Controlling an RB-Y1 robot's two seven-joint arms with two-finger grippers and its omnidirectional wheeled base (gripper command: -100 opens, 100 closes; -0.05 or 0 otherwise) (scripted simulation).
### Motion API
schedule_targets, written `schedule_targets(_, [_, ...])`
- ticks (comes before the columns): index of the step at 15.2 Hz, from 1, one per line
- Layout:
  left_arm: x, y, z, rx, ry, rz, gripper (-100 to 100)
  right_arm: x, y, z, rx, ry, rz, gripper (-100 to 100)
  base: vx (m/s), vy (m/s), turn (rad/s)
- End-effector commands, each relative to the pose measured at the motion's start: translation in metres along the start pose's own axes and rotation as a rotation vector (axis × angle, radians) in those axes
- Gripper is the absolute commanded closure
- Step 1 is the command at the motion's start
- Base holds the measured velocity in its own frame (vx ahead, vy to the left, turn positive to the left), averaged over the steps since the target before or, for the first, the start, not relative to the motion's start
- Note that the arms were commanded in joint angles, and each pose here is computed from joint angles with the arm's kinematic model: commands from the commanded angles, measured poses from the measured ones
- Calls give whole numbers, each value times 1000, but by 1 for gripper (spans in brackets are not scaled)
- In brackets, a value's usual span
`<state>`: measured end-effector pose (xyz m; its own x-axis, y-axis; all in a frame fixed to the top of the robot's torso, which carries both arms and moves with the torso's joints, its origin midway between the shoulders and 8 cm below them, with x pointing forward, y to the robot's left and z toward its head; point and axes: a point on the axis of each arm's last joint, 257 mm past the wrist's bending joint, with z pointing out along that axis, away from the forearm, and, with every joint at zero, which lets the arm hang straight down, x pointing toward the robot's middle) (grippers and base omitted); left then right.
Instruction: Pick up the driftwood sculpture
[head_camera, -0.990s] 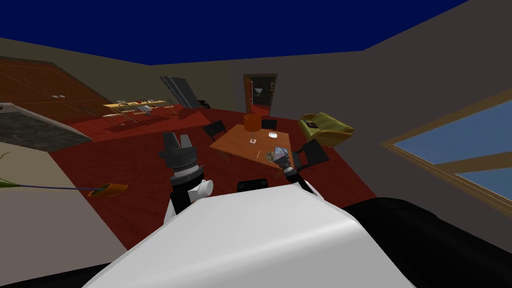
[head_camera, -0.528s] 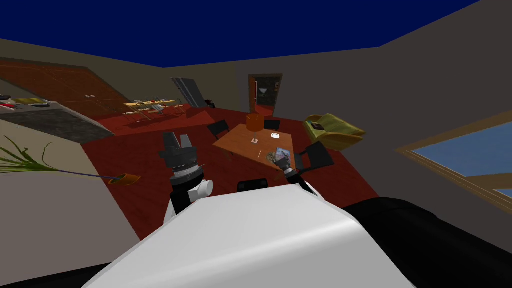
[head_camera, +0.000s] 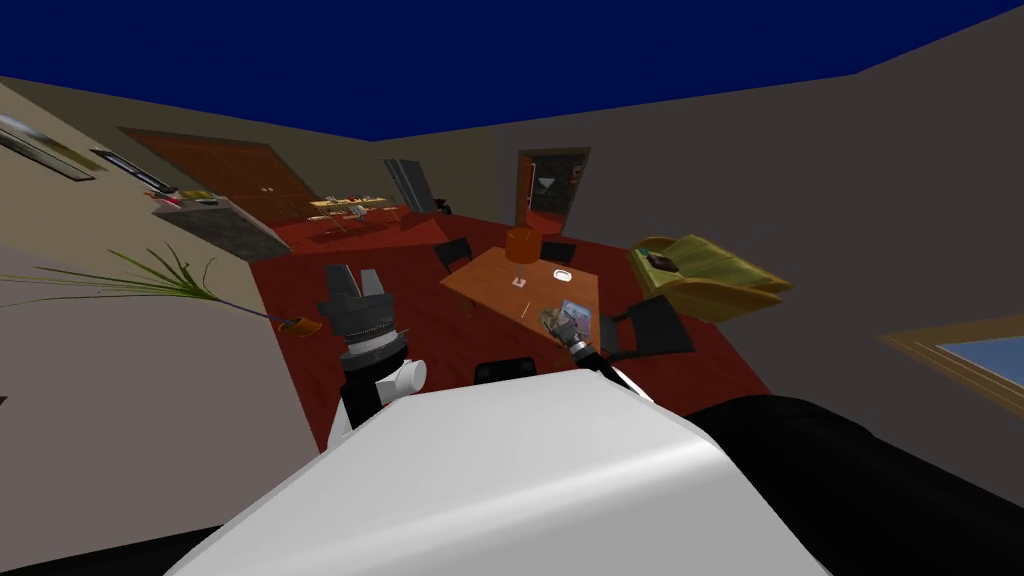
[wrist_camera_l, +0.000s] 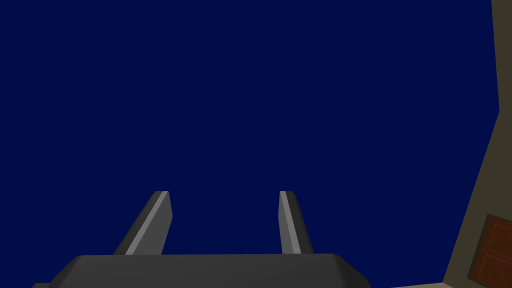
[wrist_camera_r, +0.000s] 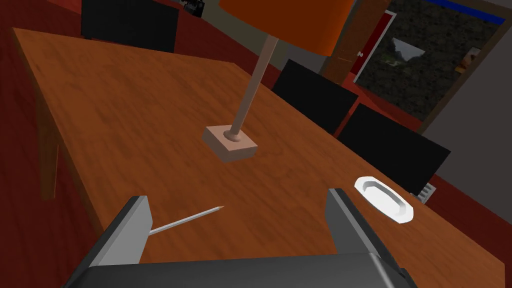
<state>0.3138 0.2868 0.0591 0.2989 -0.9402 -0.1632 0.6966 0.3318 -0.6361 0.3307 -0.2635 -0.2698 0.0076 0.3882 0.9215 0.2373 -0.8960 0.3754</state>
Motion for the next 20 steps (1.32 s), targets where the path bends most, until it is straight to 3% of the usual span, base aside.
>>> schedule_targets(1, [0,0,0,0,0,0,0,-3,-2,-1,3,-8,49,-100,-7,-40,-10])
schedule_targets(2, [0,0,0,0,0,0,0,-25,-7,-10,27,-64,80,-100,-15,-43,241])
schedule_targets(5, [0,0,0,0,0,0,0,-25,-7,-10,25,-65,150,-100,-19,-51,226])
schedule_targets(6, [0,0,0,0,0,0,0,-46,-12,-20,45,-123,178,-100,-12,-39,316])
schedule_targets(10, [0,0,0,0,0,0,0,-46,-12,-20,40,-125,249,-100,-17,-41,149])
schedule_targets(11, [0,0,0,0,0,0,0,-67,-16,-32,55,-184,280,-100,-16,-23,273])
schedule_targets(15, [0,0,0,0,0,0,0,-67,-16,-32,49,-186,348,-100,-16,-38,171])
schedule_targets(16, [0,0,0,0,0,0,0,-87,-19,-44,57,-246,387,-100,-21,-25,290])
schedule_targets(19, [0,0,0,0,0,0,0,-87,-19,-44,50,-248,445,-100,-24,-49,221])
schedule_targets(20, [0,0,0,0,0,0,0,-107,-22,-57,55,-308,475,-100,-18,-45,294])
